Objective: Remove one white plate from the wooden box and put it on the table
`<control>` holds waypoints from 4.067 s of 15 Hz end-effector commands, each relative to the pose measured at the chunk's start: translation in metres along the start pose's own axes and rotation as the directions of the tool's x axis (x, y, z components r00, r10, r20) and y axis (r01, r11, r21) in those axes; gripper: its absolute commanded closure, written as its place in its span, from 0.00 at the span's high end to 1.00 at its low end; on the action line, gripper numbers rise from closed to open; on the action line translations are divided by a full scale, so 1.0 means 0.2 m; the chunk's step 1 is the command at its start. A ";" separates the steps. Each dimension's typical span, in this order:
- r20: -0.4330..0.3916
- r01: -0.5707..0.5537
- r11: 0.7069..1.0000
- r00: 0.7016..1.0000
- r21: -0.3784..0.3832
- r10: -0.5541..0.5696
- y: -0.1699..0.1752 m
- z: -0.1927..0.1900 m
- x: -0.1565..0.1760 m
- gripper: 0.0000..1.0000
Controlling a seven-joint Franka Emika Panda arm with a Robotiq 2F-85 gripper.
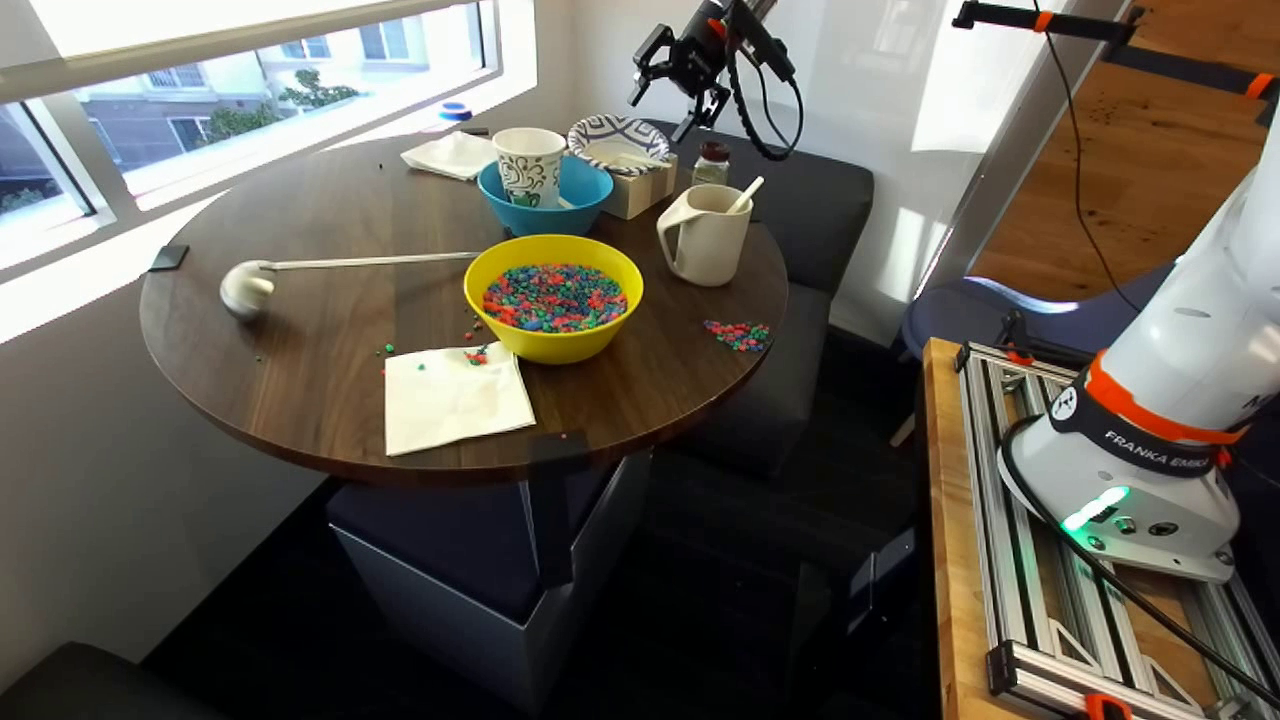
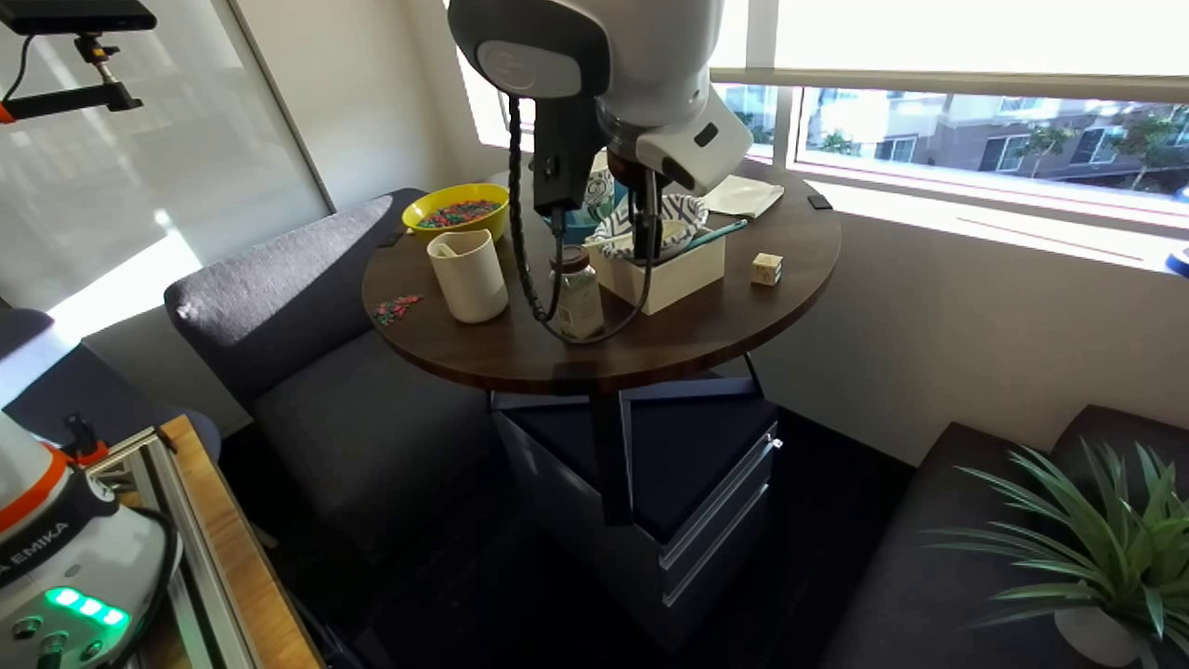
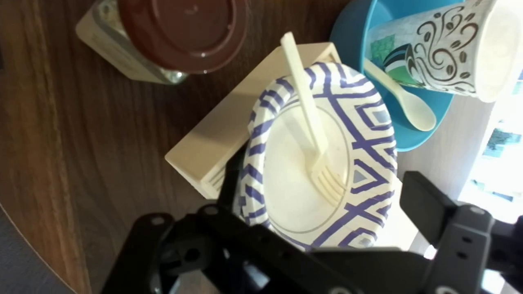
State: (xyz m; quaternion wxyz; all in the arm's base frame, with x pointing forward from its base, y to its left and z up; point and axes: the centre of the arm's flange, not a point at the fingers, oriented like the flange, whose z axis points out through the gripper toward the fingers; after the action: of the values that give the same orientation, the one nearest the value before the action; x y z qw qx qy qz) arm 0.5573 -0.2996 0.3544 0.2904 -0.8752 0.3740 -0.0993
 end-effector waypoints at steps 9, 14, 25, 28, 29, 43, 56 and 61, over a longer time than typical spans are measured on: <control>-0.109 0.093 0.996 0.990 0.010 -0.092 0.01 0.06 0.02 1.00; -0.084 0.132 0.991 0.988 -0.015 -0.133 0.01 0.15 -0.03 0.62; -0.184 0.150 0.984 0.969 -0.097 -0.166 0.01 0.20 0.00 0.03; -0.196 0.137 0.985 0.968 -0.106 -0.156 -0.02 0.17 0.02 0.03; -0.170 0.119 0.987 0.976 -0.105 -0.136 -0.04 0.13 0.04 0.03; 0.373 0.073 0.891 0.921 -0.448 0.112 -0.56 0.02 0.10 0.03; 0.310 -0.245 0.848 0.853 -0.471 0.419 -0.52 -0.08 0.55 0.03; 0.356 -0.312 0.869 0.819 -0.383 0.451 -0.58 -0.24 0.58 0.03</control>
State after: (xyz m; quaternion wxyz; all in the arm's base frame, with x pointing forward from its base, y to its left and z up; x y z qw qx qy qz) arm 0.6443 -0.3186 0.4274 0.2065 -0.8301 0.4726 0.2120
